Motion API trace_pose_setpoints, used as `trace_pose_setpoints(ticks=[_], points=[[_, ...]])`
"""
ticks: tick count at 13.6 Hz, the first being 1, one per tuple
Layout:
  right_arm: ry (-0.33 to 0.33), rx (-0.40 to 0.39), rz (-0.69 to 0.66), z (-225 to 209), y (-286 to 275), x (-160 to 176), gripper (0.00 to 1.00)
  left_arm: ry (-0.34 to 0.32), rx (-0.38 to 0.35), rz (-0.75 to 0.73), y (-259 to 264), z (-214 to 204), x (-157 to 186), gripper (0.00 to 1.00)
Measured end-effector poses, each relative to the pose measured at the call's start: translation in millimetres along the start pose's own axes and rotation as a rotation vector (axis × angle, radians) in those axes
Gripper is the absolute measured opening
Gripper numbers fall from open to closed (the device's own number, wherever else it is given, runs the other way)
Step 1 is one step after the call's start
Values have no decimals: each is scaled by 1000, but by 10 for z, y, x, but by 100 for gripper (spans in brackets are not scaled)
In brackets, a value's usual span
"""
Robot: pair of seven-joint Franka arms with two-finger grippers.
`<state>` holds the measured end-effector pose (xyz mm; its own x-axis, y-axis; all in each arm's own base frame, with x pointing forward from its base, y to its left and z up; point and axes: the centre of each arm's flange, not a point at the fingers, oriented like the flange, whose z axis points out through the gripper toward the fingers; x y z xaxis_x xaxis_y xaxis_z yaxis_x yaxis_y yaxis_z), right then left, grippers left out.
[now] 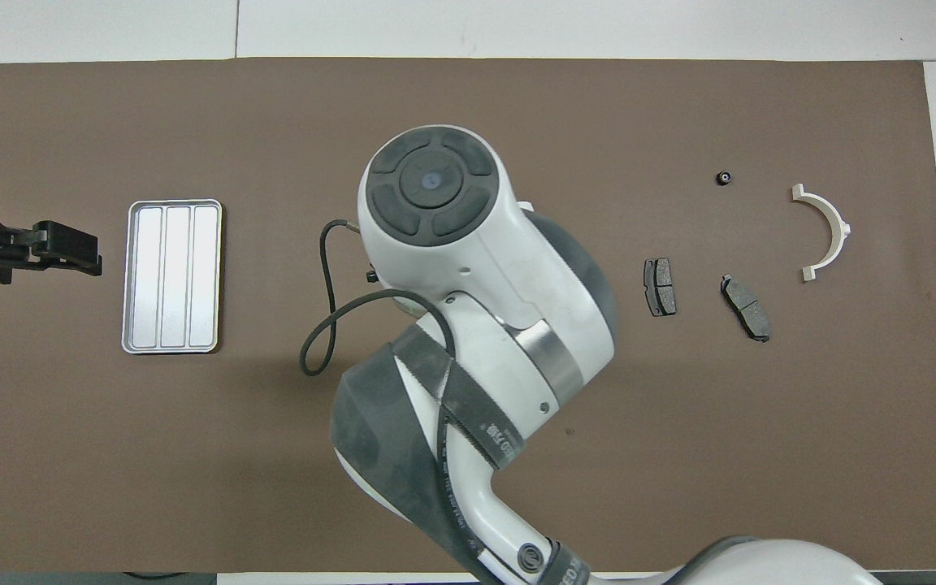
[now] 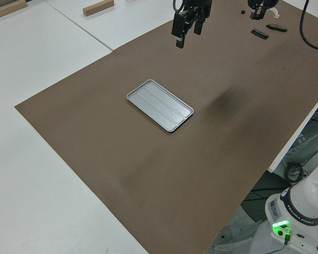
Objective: Pick bearing gear from pile to tray
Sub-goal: 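Carry the bearing with the right gripper to mid-table and release it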
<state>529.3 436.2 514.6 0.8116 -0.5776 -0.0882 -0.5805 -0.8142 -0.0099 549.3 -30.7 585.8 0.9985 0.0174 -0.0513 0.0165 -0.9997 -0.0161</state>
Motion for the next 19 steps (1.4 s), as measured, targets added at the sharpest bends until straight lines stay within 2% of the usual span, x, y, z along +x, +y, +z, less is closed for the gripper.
trace_pose_setpoints(ticks=[2, 4, 7, 9, 11, 14, 19], points=[[-3, 11, 29, 306, -189, -116, 35, 0, 0, 0, 0, 0, 0, 100], [-1, -13, 47, 683, -324, -192, 35, 0, 0, 0, 0, 0, 0, 100], [40, -16, 54, 1385, -571, -319, 35, 0, 0, 0, 0, 0, 0, 100], [43, 16, 55, 1689, -672, -290, 35, 0, 0, 0, 0, 0, 0, 100], [53, 39, 60, 1863, -701, -208, 35, 0, 0, 0, 0, 0, 0, 100], [73, 21, 51, 2127, -681, -158, 35, 0, 0, 0, 0, 0, 0, 100], [71, 14, 51, 2269, -676, -153, 35, 0, 0, 0, 0, 0, 0, 100]])
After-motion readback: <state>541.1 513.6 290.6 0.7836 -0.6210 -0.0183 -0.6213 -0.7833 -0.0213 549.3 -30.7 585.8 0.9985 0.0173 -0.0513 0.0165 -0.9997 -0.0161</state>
